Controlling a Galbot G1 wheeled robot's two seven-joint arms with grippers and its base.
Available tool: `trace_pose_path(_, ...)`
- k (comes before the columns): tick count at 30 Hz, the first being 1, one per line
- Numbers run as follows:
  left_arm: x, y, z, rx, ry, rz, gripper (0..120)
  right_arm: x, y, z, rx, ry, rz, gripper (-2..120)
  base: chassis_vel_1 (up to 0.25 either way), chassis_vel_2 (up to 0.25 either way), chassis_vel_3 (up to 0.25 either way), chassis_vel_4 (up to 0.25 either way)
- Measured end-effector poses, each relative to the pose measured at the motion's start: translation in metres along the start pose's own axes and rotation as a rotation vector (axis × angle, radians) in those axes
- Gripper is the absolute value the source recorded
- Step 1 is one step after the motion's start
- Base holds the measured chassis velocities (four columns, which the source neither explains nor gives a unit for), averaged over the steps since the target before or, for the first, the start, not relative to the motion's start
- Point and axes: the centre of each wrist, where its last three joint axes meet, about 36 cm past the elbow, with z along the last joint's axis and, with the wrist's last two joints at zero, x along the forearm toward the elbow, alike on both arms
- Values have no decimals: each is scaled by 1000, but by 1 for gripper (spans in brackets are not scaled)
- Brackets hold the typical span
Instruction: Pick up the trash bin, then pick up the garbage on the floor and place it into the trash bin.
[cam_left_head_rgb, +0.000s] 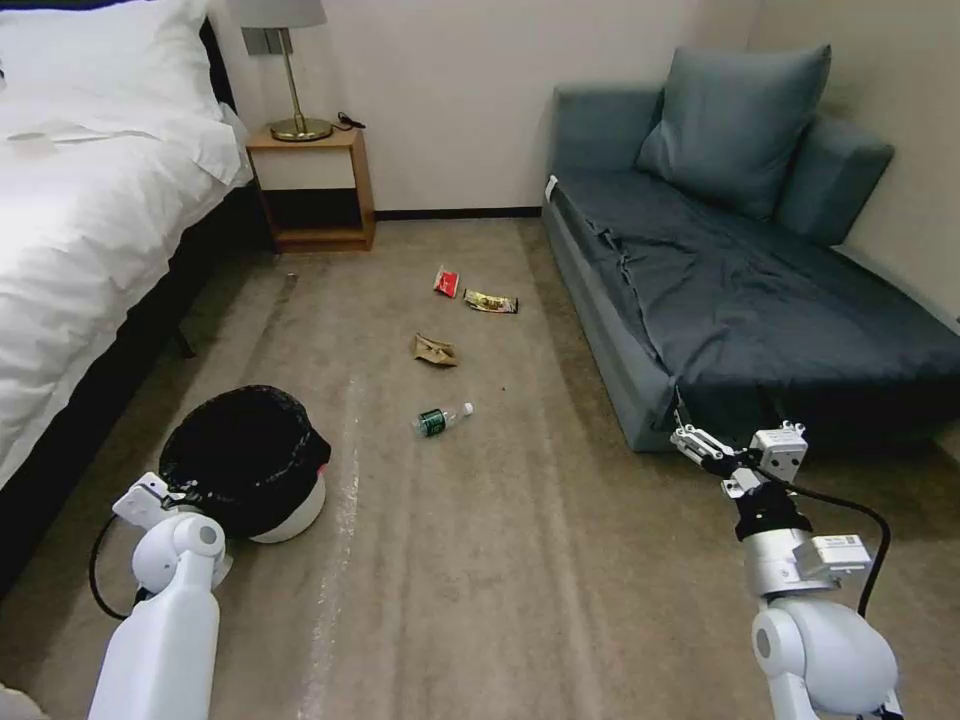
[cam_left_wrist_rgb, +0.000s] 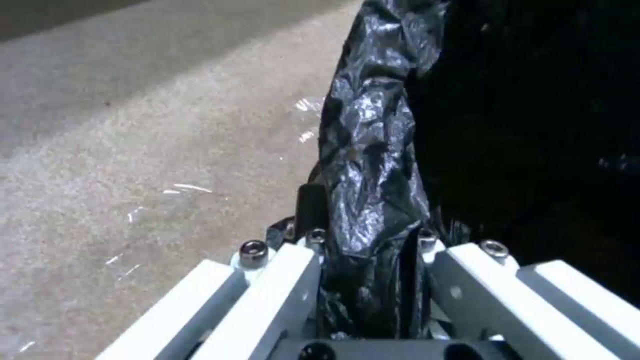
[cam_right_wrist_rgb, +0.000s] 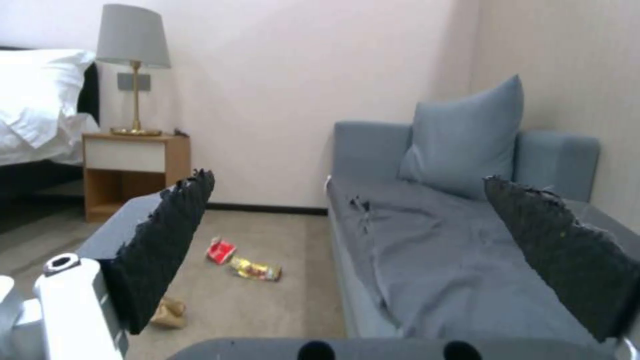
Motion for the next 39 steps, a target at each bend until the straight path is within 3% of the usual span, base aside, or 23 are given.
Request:
trace_pose_path(1, 0, 0, 0, 0, 0, 0, 4, 0, 0, 0, 0, 0, 0, 100, 0, 0, 0, 0)
trace_pose_path(4, 23, 13, -14, -120, -65, 16, 3, -2, -1, 5, 23, 11, 32, 100, 0, 0, 0, 0)
trace_pose_path(8, 39, 22, -28, -202, -104, 35, 3, -4, 1, 9, 3, 22, 67, 100, 0, 0, 0, 0)
trace_pose_path(10, 57, 22, -47, -265, -151, 69, 3, -6, 1, 14, -42, 27, 100, 100, 0, 0, 0, 0)
trace_pose_path(11, 57, 22, -47, -265, -151, 69, 3, -6, 1, 14, -42, 27, 100, 100, 0, 0, 0, 0)
trace_pose_path(13, 79, 16, -64, -294, -190, 112, 3, -9, 5, 22, -82, 19, 110, 100, 0, 0, 0, 0)
trace_pose_path(16, 89, 12, -69, -298, -203, 135, 2, -10, 9, 26, -89, 10, 105, 100, 0, 0, 0, 0)
trace_pose_path(18, 110, 6, -76, -305, -218, 165, 2, -13, 15, 33, -67, 1, 90, 100, 0, 0, 0, 0)
trace_pose_path(25, 133, 2, -83, -277, -245, 188, 2, -13, 18, 38, -34, -5, 55, 100, 0, 0, 0, 0)
trace_pose_path(32, 137, 15, -87, -264, -271, 173, 2, -8, 17, 43, -19, 5, 38, 100, 0, 0, 0, 0)
trace_pose_path(39, 139, 18, -86, -256, -278, 173, 2, -5, 17, 46, -18, 17, 32, 100, 0, 0, 0, 0)
